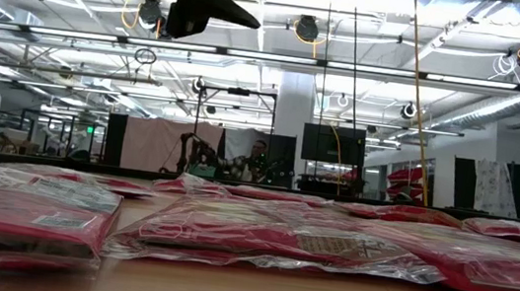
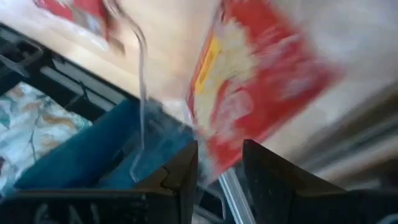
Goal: Sort popcorn bags into baskets
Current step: Put the popcorn bag into the transparent bin
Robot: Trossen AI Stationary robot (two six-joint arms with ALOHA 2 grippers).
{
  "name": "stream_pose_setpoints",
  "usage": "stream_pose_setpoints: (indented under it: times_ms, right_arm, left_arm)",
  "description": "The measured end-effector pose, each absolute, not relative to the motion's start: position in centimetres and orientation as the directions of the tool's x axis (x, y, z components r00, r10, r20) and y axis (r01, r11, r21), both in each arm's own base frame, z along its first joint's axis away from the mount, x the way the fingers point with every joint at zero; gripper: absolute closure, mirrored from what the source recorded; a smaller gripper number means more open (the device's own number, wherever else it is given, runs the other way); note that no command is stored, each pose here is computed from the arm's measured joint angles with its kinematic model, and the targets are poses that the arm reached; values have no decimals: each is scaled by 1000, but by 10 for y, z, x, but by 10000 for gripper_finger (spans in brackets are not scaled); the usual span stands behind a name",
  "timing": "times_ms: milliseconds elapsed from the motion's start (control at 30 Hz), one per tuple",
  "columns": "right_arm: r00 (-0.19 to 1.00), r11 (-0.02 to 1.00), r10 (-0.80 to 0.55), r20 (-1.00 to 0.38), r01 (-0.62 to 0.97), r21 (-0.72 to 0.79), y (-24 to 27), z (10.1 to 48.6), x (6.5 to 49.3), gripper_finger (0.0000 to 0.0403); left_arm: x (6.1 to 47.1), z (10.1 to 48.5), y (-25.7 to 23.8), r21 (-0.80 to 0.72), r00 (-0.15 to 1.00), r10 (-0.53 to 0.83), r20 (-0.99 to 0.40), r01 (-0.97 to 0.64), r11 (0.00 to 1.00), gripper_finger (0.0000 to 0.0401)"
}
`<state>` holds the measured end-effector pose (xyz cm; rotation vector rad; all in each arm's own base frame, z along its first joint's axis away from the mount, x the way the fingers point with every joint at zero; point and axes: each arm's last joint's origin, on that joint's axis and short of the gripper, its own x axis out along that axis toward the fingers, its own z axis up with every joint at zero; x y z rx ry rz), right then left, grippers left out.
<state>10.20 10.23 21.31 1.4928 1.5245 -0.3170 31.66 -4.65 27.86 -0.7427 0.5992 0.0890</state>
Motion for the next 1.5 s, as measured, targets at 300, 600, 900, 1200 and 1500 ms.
stream_pose_setpoints:
  times_ms: [300,600,900,1200,1500]
  right_arm:
    - [292,188,610,-737,850,492,102,236,105,283]
    - [654,106,380,-654,671,733,99,285,120,314]
    - [762,161,225,-608,586,794,106,318,152,342]
    - [762,234,104,-639,606,761,100,322,201,351]
    - [645,316,216,-733,664,678,79,299,250,351]
  left_arm:
    - [316,278,-47,-610,828,-130,-546,-286,739,167]
    - [314,275,-47,-584,800,-143,-582,-289,759,167]
    - [301,260,-44,-513,670,-116,-734,-434,741,167]
    - [295,254,-41,-448,602,-75,-795,-499,742,167]
    - [296,255,-45,-468,617,-84,-782,-493,734,167]
